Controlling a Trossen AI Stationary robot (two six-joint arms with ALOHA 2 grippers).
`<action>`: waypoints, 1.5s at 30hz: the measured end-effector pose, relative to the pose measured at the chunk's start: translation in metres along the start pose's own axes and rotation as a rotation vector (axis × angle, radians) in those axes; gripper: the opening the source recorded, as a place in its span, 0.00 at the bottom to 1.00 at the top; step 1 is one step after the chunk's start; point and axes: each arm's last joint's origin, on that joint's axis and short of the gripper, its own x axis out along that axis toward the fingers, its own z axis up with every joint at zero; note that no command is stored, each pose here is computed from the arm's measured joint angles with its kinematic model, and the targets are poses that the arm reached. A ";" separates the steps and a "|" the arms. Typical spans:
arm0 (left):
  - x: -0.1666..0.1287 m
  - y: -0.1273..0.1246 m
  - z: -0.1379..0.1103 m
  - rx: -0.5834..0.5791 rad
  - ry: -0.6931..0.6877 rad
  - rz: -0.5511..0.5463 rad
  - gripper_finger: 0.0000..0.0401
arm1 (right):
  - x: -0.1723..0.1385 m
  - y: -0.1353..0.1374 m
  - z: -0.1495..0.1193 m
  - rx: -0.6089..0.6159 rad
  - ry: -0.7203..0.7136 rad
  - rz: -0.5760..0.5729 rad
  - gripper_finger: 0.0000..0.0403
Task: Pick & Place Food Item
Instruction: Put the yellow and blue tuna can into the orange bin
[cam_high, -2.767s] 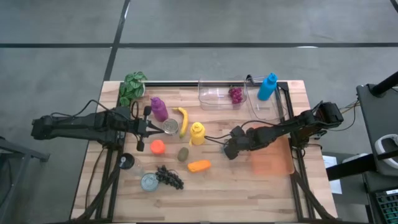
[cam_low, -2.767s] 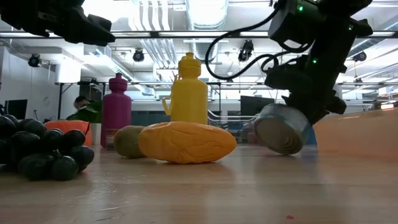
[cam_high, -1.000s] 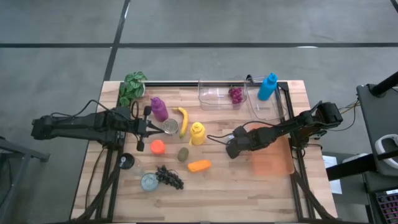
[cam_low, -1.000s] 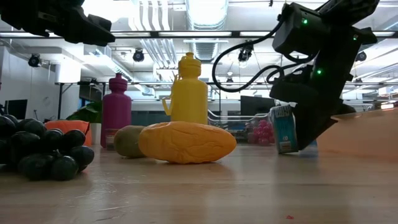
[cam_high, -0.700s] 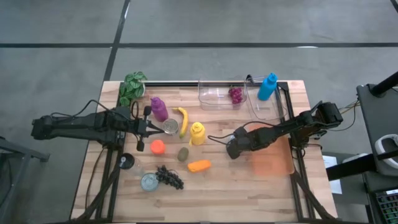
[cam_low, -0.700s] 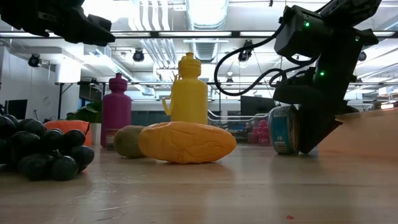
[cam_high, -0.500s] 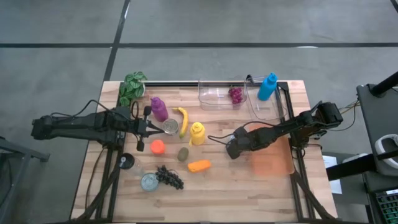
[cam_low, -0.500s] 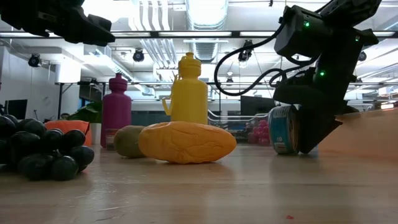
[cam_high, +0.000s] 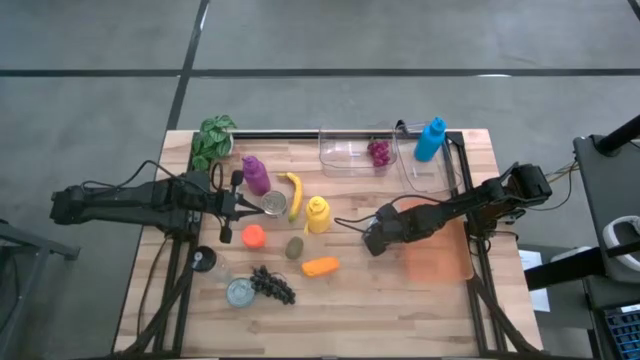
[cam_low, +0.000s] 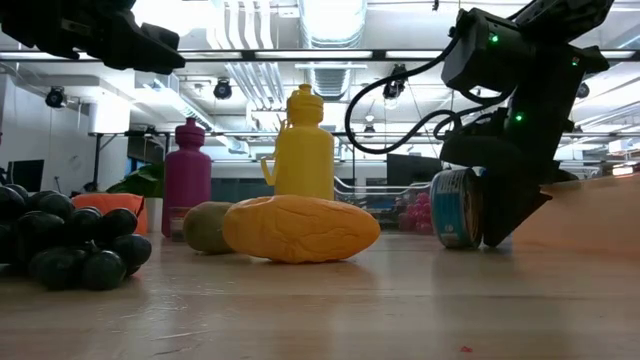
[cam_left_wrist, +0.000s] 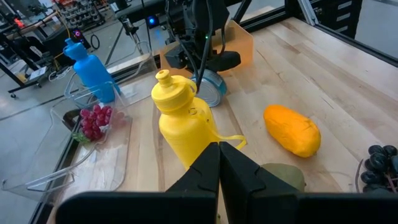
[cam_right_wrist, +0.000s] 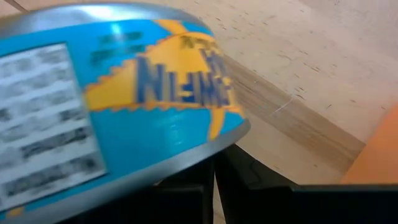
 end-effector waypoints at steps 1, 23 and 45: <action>0.000 0.000 0.000 0.000 0.000 0.000 0.03 | 0.000 0.000 0.000 0.000 0.000 0.001 0.02; 0.000 0.000 0.000 -0.002 -0.001 0.000 0.03 | -0.009 -0.001 0.002 -0.003 -0.013 0.029 0.02; 0.000 0.000 0.000 0.001 0.001 -0.001 0.03 | -0.055 -0.020 0.010 0.010 -0.143 0.045 0.02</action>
